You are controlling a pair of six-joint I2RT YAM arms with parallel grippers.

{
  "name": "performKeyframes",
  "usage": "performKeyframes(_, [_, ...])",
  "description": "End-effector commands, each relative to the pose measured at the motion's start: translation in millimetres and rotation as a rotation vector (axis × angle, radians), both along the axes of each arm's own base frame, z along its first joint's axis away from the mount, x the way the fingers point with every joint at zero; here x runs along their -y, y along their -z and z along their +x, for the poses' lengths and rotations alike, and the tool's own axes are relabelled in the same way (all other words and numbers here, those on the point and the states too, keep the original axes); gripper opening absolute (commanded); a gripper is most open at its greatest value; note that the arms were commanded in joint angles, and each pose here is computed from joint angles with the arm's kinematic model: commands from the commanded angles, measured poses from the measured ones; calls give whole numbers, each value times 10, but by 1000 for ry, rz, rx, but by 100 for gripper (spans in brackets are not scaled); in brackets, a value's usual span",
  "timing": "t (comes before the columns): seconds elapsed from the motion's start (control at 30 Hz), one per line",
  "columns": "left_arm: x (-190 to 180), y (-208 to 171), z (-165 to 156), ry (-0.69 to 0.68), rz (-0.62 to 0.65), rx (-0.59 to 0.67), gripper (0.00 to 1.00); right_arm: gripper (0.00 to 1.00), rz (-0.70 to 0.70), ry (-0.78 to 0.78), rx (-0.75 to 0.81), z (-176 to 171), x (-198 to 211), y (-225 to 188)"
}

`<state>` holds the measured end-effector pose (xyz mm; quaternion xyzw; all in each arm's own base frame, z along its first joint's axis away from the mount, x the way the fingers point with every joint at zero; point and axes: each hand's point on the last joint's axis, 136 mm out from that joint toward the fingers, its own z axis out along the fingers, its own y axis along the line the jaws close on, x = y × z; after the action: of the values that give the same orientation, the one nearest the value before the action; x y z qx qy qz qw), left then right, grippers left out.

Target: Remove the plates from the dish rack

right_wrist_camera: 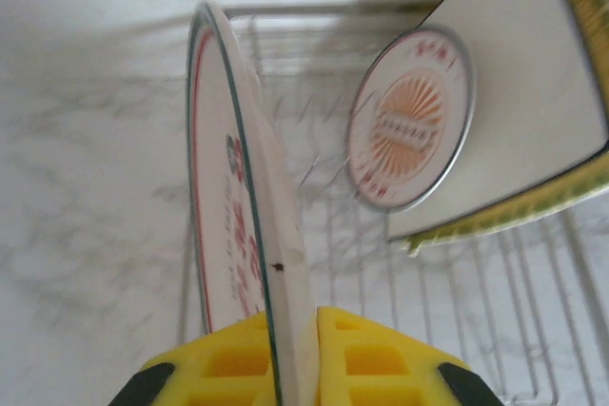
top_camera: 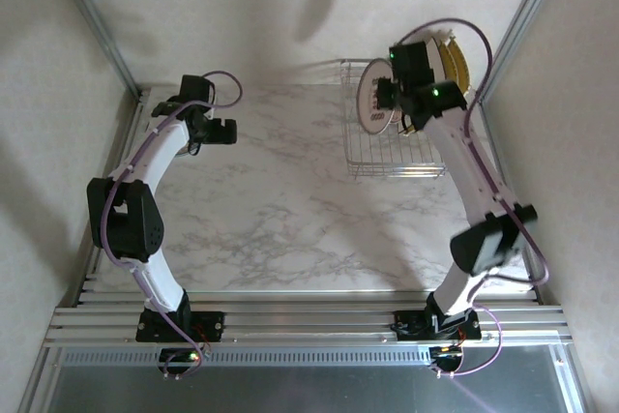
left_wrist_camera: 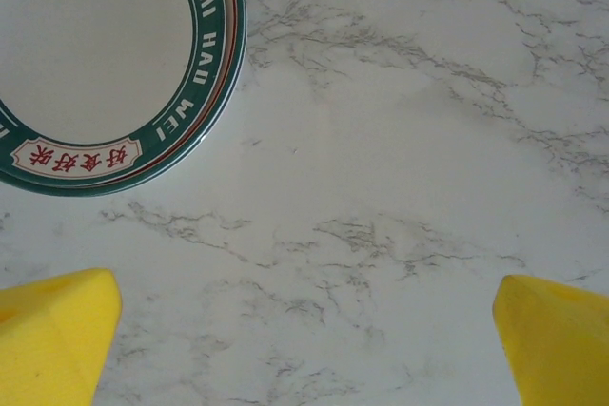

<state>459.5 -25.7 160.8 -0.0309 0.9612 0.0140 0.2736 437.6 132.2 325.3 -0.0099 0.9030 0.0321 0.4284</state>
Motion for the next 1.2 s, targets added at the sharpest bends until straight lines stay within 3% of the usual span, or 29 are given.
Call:
performKeyframes(0.0, [-42, -10, -28, -5, 10, 7, 100, 0, 246, -34, 35, -185, -161, 1])
performKeyframes(0.17, [1, -32, -40, -12, -6, 30, 100, 0, 560, -221, 9, -407, -557, 86])
performKeyframes(0.37, [71, -347, -85, -3, -53, 95, 100, 0, 883, -426, -20, -435, -980, 91])
performKeyframes(0.6, [216, -485, -220, 37, -144, 151, 100, 0, 967, -502, -58, -378, -1178, 349])
performKeyframes(0.9, [1320, -1060, -439, 370, -882, 254, 100, 0, 1011, -482, -2, -263, -1180, 387])
performKeyframes(1.0, [1486, -1109, -472, 419, -1016, 256, 100, 0, 1010, -483, -10, -260, -1192, 429])
performKeyframes(1.17, [1627, -1070, -477, 436, -1050, 251, 99, 0, 1006, -491, -36, -230, -1299, 440])
